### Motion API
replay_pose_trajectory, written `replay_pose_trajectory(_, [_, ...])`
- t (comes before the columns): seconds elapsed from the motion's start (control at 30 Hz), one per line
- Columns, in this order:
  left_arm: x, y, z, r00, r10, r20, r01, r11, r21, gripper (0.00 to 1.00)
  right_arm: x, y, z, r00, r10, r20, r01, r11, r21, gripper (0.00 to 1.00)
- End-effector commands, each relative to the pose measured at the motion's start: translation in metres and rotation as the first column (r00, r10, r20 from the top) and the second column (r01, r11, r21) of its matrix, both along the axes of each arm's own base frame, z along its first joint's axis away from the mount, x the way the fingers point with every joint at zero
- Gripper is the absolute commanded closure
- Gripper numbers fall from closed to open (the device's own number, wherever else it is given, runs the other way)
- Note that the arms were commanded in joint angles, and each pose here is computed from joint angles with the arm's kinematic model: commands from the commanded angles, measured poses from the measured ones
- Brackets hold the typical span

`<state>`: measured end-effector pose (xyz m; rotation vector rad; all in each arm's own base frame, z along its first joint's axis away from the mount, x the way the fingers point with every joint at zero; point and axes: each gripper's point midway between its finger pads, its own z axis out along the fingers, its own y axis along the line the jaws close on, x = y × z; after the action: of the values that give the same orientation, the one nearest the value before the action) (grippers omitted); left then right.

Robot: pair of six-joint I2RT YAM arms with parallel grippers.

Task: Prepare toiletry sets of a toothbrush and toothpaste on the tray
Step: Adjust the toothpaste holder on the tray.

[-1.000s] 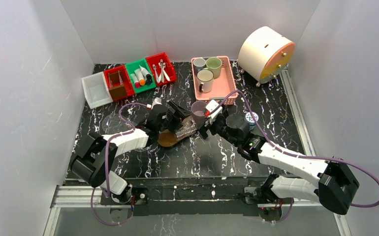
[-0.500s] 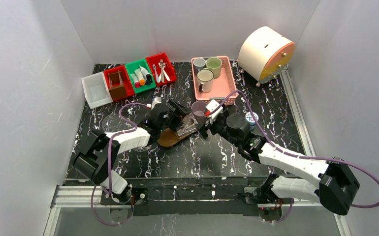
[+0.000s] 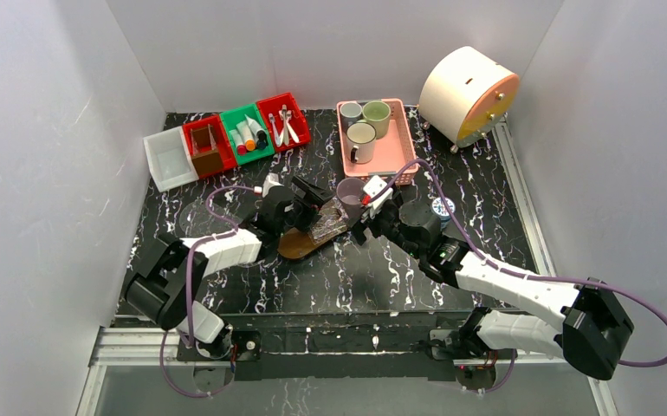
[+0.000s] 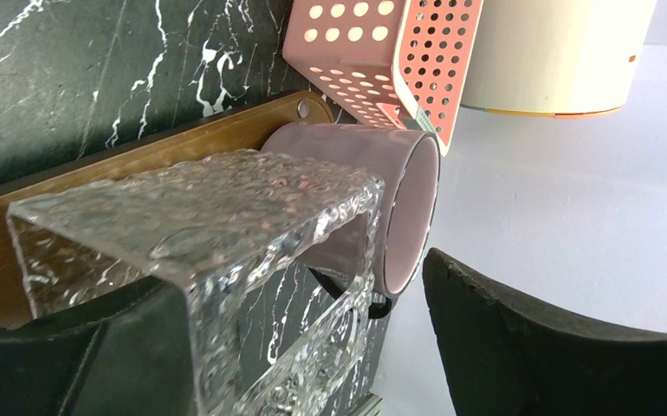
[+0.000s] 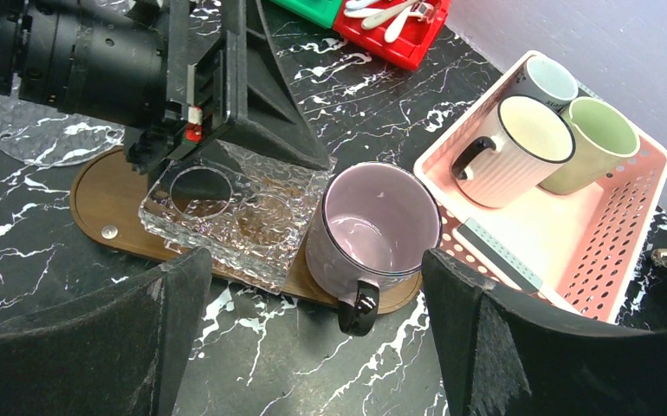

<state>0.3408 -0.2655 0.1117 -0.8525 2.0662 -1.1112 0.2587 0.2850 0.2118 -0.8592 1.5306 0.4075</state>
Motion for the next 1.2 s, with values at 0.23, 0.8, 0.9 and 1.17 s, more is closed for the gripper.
replay_pose_trajectory(0.23, [-0.02, 0.024, 0.02, 0.998, 0.028, 0.05, -0.031, 0.998, 0.053, 0.12, 0.003, -0.004, 0.024, 0.998, -0.027, 0.049, 0.024, 0.999, 0.046, 0.01])
replay_pose_trajectory(0.8, [-0.045, 0.062, 0.035, 0.993, -0.041, 0.11, 0.008, 0.957, 0.289, 0.04, 0.014, -0.008, 0.033, 0.995, -0.086, 0.046, 0.085, 0.996, 0.024, 0.01])
replay_pose_trajectory(0.9, [-0.048, 0.057, 0.021, 0.995, -0.057, 0.077, 0.034, 0.96, 0.278, 0.04, 0.013, -0.007, 0.035, 0.996, -0.077, 0.048, 0.076, 0.997, 0.024, 0.01])
replay_pose_trajectory(1.17, [-0.045, 0.044, 0.01, 0.995, -0.075, 0.059, 0.06, 0.971, 0.23, 0.06, 0.011, -0.006, 0.035, 0.997, -0.068, 0.046, 0.067, 0.997, 0.025, 0.01])
